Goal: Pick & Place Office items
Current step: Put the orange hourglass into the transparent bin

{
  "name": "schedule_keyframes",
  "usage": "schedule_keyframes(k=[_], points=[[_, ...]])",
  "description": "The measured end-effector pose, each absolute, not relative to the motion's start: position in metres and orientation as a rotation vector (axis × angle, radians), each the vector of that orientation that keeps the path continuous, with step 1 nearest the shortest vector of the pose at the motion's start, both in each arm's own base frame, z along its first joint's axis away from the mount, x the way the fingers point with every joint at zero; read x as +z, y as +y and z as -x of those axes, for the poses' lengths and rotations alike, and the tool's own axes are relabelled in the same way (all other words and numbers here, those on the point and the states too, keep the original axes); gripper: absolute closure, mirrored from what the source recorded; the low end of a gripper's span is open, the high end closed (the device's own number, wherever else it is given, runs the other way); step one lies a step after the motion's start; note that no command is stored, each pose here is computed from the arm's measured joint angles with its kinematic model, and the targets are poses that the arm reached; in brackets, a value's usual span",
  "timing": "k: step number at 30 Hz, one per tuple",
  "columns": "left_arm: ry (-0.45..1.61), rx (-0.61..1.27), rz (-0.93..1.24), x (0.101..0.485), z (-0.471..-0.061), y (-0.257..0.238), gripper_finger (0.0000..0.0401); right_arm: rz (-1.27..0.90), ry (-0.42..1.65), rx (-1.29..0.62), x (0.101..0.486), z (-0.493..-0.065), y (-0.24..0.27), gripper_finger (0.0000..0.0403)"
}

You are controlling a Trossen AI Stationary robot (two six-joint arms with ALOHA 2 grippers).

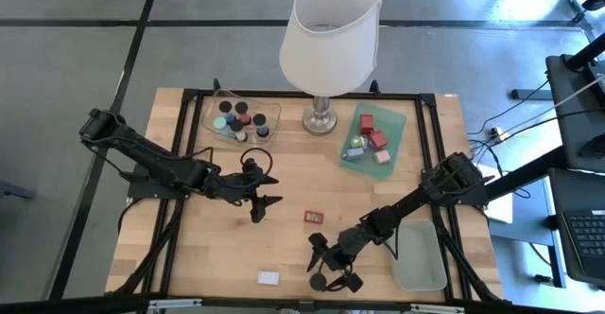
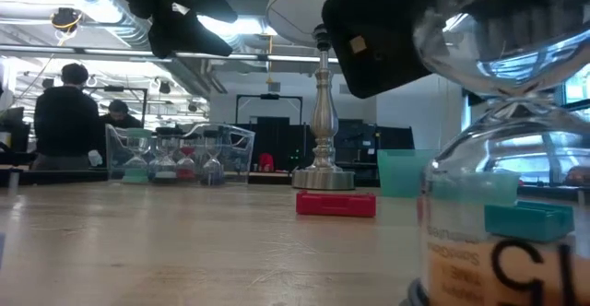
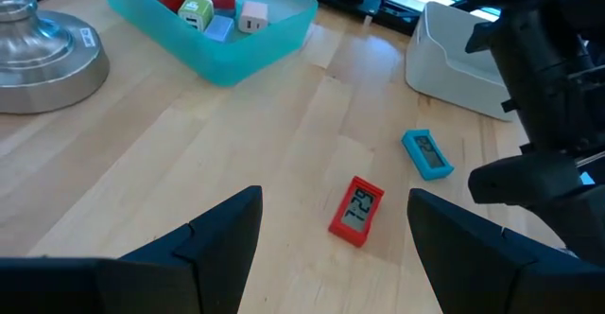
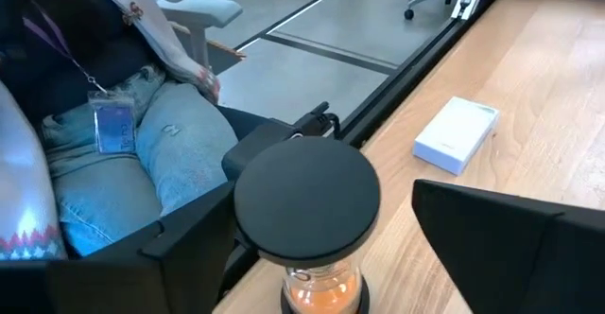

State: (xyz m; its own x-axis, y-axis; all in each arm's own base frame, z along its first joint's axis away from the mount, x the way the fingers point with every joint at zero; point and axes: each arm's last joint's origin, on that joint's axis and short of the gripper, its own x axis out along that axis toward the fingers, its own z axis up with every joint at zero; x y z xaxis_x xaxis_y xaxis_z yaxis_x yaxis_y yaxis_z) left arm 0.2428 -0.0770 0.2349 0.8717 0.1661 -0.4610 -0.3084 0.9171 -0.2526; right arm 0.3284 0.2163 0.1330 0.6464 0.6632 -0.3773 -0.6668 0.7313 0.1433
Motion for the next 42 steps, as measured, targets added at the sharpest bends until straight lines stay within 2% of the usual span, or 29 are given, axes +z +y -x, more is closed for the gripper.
schedule_keyframes(k=[9, 15, 24, 33, 42], points=[[0.453, 0.254, 0.325, 0.234, -0.243, -0.077, 0.0139, 0.074, 0.394, 0.783, 0.133, -0.328, 0.217, 0.0196], [0.45, 0.26, 0.344, 0.234, -0.243, -0.077, 0.0139, 0.097, 0.35, 0.717, 0.144, -0.33, 0.212, 0.0198], [0.432, 0.295, 0.415, 0.235, -0.243, -0.076, 0.0139, 0.126, 0.301, 0.648, 0.16, -0.346, 0.18, 0.0188], [0.44, 0.297, 0.423, 0.234, -0.242, -0.077, 0.0139, 0.134, 0.314, 0.544, 0.159, -0.369, 0.123, 0.0189], [0.494, 0.359, 0.422, 0.226, -0.233, -0.084, 0.0139, 0.095, 0.346, 0.356, 0.157, -0.385, 0.054, 0.0187]])
